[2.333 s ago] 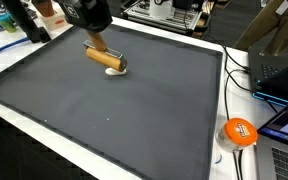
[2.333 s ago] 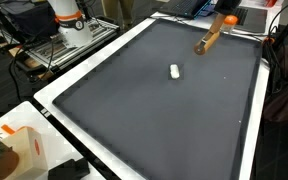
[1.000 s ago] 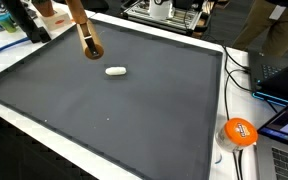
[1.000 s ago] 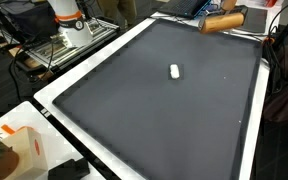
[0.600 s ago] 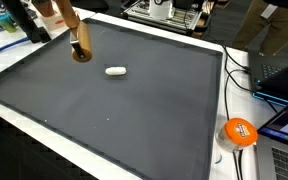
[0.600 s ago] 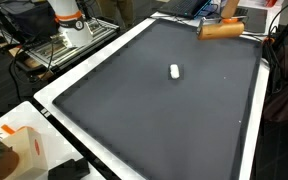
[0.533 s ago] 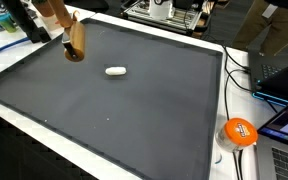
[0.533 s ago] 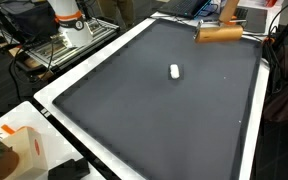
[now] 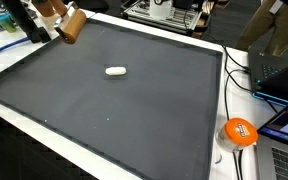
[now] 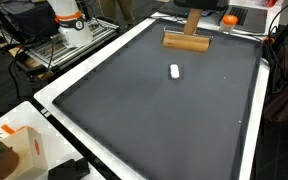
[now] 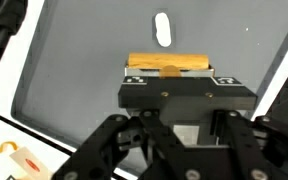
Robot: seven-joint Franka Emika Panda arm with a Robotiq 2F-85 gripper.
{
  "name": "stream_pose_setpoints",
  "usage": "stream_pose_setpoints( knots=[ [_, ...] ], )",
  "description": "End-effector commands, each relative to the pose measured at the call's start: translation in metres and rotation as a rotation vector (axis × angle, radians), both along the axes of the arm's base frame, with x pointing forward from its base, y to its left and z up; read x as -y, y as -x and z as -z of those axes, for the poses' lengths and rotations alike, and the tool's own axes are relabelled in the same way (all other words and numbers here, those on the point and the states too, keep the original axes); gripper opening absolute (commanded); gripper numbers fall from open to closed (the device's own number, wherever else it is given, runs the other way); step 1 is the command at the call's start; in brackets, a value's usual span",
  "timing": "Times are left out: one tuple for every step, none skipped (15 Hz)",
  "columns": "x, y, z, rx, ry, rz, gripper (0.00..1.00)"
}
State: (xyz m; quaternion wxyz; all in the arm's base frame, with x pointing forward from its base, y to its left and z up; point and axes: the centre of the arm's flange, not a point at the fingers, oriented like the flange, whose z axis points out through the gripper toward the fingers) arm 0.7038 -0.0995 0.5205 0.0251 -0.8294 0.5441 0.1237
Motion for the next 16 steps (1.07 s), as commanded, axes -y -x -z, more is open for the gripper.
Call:
stream_pose_setpoints(
  knots=[
    [0.005,0.078,0.007,0.002,-0.127,0.082,0.22],
    [0.01,0.008,-0.006,-0.005,-0.065,0.047,0.47],
    [0.015,0.012,-0.01,-0.004,-0.08,0.056,0.47],
    [0.018,0.015,-0.013,-0.005,-0.087,0.062,0.47],
    [0.019,0.017,-0.015,-0.006,-0.091,0.064,0.47],
    [0.018,0.018,-0.016,-0.008,-0.093,0.063,0.47],
    [0.017,0.019,-0.015,-0.009,-0.095,0.062,0.47],
    [0.016,0.018,-0.014,-0.012,-0.096,0.061,0.47],
    [0.015,0.018,-0.013,-0.014,-0.097,0.061,0.22],
    [0.013,0.03,-0.009,0.011,-0.076,0.08,0.22],
    [0.012,0.041,-0.006,0.019,-0.082,0.083,0.22],
    [0.013,0.048,-0.005,0.031,-0.091,0.089,0.22],
    [0.013,0.06,-0.003,0.042,-0.103,0.097,0.22],
    [0.013,0.069,-0.003,0.054,-0.11,0.107,0.22],
    [0.011,0.081,-0.004,0.076,-0.107,0.111,0.22],
    [0.01,0.09,-0.006,0.088,-0.1,0.108,0.22]
  ],
)
